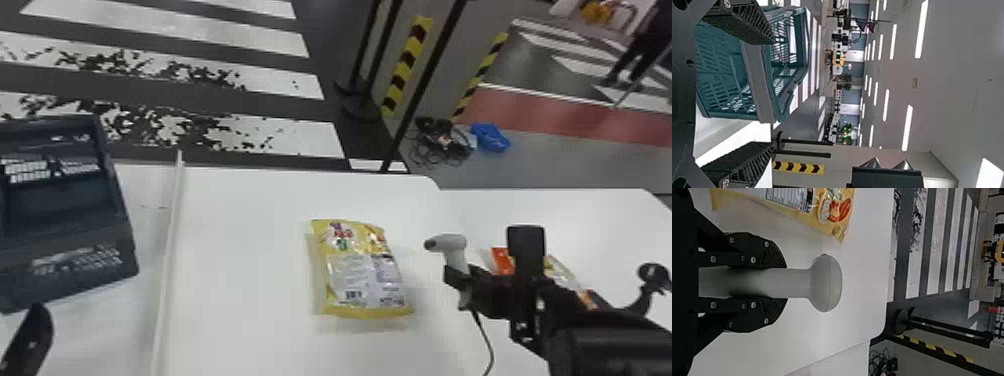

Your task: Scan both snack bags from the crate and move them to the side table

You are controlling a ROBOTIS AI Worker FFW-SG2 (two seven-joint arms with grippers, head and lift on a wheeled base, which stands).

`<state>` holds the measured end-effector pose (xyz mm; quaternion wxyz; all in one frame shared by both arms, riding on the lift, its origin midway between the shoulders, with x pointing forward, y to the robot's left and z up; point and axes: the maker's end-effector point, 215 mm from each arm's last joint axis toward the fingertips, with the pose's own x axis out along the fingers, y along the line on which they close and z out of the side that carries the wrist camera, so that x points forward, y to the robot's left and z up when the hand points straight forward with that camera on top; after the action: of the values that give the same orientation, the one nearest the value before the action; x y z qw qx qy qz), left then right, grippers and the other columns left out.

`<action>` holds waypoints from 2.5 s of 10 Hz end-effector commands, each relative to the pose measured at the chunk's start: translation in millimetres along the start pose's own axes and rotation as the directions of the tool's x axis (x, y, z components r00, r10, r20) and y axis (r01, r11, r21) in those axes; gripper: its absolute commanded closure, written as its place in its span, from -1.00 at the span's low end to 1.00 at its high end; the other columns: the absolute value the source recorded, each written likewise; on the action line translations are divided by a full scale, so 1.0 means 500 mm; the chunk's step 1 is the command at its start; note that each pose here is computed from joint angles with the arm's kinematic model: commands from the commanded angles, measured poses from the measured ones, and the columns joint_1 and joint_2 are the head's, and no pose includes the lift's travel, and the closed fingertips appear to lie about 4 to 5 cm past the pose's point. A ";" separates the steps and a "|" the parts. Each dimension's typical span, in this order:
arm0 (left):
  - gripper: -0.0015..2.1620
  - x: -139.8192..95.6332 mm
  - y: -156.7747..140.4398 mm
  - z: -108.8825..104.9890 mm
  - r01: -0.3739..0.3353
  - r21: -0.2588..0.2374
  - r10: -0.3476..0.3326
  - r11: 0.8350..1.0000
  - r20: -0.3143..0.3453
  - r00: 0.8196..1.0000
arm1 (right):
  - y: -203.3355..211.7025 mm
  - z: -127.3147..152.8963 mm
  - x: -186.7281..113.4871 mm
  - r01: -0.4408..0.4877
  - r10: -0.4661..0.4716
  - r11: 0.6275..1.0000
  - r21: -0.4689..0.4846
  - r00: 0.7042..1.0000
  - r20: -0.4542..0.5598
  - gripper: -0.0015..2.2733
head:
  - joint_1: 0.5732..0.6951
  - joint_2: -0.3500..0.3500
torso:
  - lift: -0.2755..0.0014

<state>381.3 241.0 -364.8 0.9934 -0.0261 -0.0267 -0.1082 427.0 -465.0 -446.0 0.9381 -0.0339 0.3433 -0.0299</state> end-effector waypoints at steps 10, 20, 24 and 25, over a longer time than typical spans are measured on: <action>-0.92 -0.001 -0.003 -0.011 -0.001 -0.008 0.001 1.000 -0.008 1.000 | 0.298 -0.093 -0.190 -0.102 0.102 0.995 0.009 0.979 -0.176 0.97 | 1.00 -0.45 | 0.28; -0.92 0.001 -0.006 -0.018 0.003 -0.011 -0.003 1.000 -0.012 1.000 | 0.404 -0.092 -0.155 -0.133 0.117 0.989 -0.066 0.973 -0.201 0.97 | 1.00 -0.12 | 0.28; -0.92 0.000 -0.006 -0.022 0.002 -0.013 -0.002 1.000 -0.016 1.000 | 0.398 -0.087 -0.152 -0.129 0.113 0.989 -0.068 0.974 -0.198 0.97 | 1.00 -0.10 | 0.28; -0.92 0.000 -0.006 -0.022 0.002 -0.013 -0.002 1.000 -0.016 1.000 | 0.389 -0.083 -0.153 -0.121 0.105 0.990 -0.070 0.975 -0.195 0.97 | 1.00 -0.11 | 0.28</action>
<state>381.2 237.5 -375.6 0.9933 -0.0314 -0.0179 -0.1095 347.8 -265.1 -446.2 0.8985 -0.0485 0.4348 0.0363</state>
